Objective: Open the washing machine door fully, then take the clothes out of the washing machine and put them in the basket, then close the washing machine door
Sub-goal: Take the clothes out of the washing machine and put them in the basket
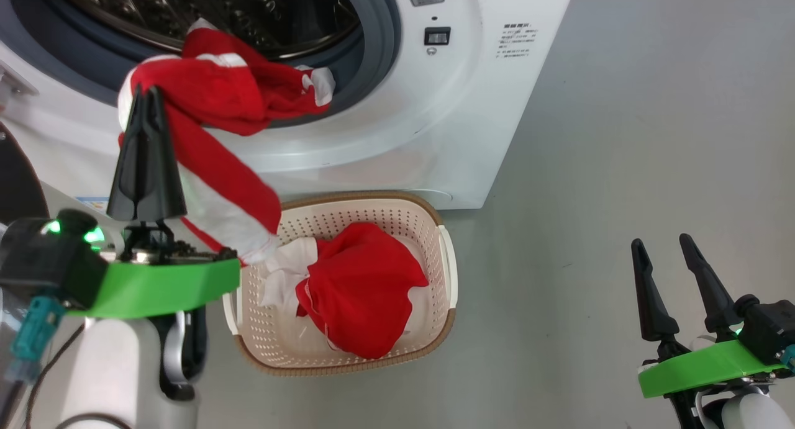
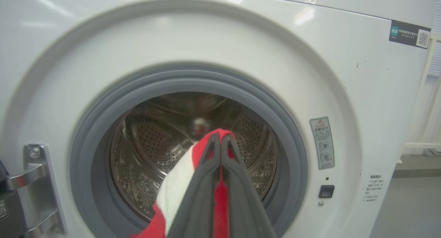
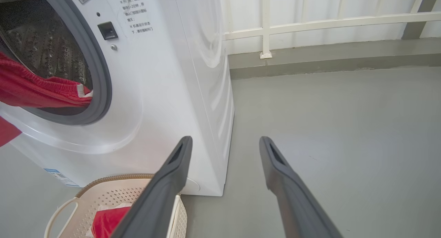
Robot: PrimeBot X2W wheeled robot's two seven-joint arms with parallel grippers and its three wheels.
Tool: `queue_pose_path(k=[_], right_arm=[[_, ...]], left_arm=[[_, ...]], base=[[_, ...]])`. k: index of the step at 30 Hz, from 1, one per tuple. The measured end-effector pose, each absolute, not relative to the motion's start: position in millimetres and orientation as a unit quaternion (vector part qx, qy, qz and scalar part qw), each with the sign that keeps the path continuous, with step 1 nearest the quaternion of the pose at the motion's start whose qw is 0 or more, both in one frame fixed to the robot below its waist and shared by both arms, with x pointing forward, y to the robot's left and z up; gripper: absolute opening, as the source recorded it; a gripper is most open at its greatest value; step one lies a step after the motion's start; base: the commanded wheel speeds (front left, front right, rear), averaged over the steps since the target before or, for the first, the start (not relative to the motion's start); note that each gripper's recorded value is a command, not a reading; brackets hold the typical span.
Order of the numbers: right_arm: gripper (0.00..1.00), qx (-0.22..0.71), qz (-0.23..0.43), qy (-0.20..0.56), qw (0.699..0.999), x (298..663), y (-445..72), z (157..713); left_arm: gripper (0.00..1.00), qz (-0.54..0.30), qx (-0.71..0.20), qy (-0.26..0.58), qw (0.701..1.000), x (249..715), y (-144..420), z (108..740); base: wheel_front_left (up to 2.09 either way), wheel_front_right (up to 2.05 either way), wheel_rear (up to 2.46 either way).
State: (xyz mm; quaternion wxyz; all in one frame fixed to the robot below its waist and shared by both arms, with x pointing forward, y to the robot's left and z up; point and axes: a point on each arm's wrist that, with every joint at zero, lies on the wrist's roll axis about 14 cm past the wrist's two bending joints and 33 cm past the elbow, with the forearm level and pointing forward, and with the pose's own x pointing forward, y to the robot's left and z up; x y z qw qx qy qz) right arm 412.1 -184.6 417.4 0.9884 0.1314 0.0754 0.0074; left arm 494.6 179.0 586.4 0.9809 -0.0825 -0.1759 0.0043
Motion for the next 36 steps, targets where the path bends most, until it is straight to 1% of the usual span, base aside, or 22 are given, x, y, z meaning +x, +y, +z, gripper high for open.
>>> queue_pose_path(k=[2,5,11,17,21,29,36], right_arm=[[1.00,0.131,0.007,0.078,0.988,412,-184,416],[1.00,0.130,0.008,0.083,0.988,413,-184,411],[1.00,0.128,0.008,0.092,0.987,416,-183,403],[1.00,0.129,0.007,0.101,0.987,422,-183,394],[1.00,0.129,0.008,0.100,0.987,430,-183,391],[1.00,0.127,0.002,0.119,0.985,433,-185,374],[1.00,0.127,0.002,0.121,0.985,446,-185,365]], left_arm=[[0.00,0.004,-0.085,-0.179,0.980,493,177,587],[0.00,-0.001,-0.088,-0.156,0.984,492,170,570],[0.00,-0.012,-0.099,-0.066,0.993,491,156,508],[0.00,-0.026,-0.100,0.023,0.994,487,140,448],[0.00,-0.034,-0.093,0.084,0.992,482,133,407],[0.00,-0.061,-0.076,0.180,0.979,474,117,342],[0.00,-0.080,-0.064,0.236,0.966,474,107,303]], base=[[0.00,0.00,0.00],[0.00,0.00,0.00],[0.00,0.00,0.00],[0.00,0.00,0.00],[0.00,0.00,0.00],[0.00,0.00,0.00],[0.00,0.00,0.00]])
